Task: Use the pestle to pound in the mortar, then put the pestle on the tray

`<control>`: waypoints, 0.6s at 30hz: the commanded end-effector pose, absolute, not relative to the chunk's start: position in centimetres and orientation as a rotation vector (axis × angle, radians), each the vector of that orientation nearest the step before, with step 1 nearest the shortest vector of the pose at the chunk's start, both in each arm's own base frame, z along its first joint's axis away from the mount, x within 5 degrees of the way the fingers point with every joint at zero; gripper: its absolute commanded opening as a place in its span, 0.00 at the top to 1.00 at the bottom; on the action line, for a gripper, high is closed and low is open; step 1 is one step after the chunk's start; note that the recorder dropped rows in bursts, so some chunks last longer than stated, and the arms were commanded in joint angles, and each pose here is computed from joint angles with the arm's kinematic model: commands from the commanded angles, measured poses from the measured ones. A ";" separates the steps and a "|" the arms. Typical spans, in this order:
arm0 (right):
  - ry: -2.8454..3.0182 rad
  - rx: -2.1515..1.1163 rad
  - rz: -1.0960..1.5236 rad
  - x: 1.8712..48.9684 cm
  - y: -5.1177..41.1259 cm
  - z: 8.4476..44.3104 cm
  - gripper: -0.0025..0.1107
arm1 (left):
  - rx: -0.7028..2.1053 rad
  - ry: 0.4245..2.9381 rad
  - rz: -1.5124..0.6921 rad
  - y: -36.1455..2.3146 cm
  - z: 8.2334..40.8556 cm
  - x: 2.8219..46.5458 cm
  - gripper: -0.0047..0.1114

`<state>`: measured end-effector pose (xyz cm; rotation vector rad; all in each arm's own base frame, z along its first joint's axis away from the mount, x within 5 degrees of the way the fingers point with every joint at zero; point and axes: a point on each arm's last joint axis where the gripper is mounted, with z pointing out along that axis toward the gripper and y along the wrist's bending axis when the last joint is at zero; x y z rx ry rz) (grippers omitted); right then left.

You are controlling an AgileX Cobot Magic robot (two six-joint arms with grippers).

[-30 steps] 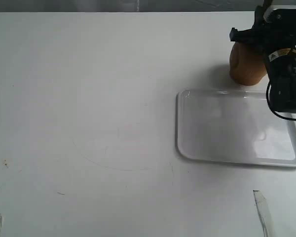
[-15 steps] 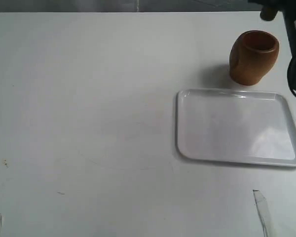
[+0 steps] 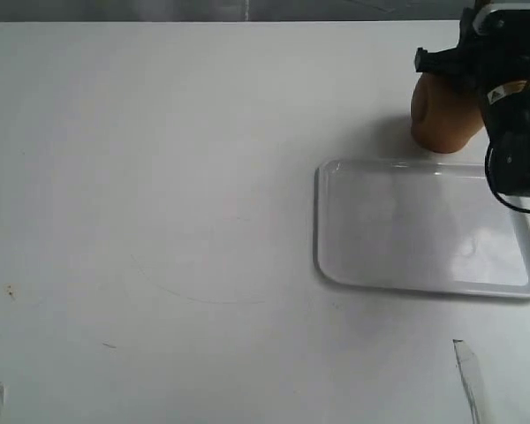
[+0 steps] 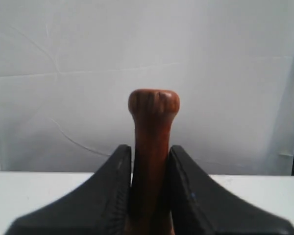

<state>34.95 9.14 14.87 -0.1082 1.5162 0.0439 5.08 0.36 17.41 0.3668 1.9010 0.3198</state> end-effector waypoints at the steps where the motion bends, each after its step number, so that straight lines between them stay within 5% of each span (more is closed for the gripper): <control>1: 1.304 -0.073 0.057 33.6 8.5 22.5 0.98 | 0.361 1.897 0.302 0.3 17.4 5.1 0.96; 9: 1.210 -0.074 0.079 32.4 8.3 26.0 0.98 | 0.361 1.897 0.302 0.3 17.4 5.1 0.96; 18: 1.444 -0.118 0.057 34.7 9.0 17.3 0.98 | 0.361 1.897 0.302 0.3 17.4 5.1 0.96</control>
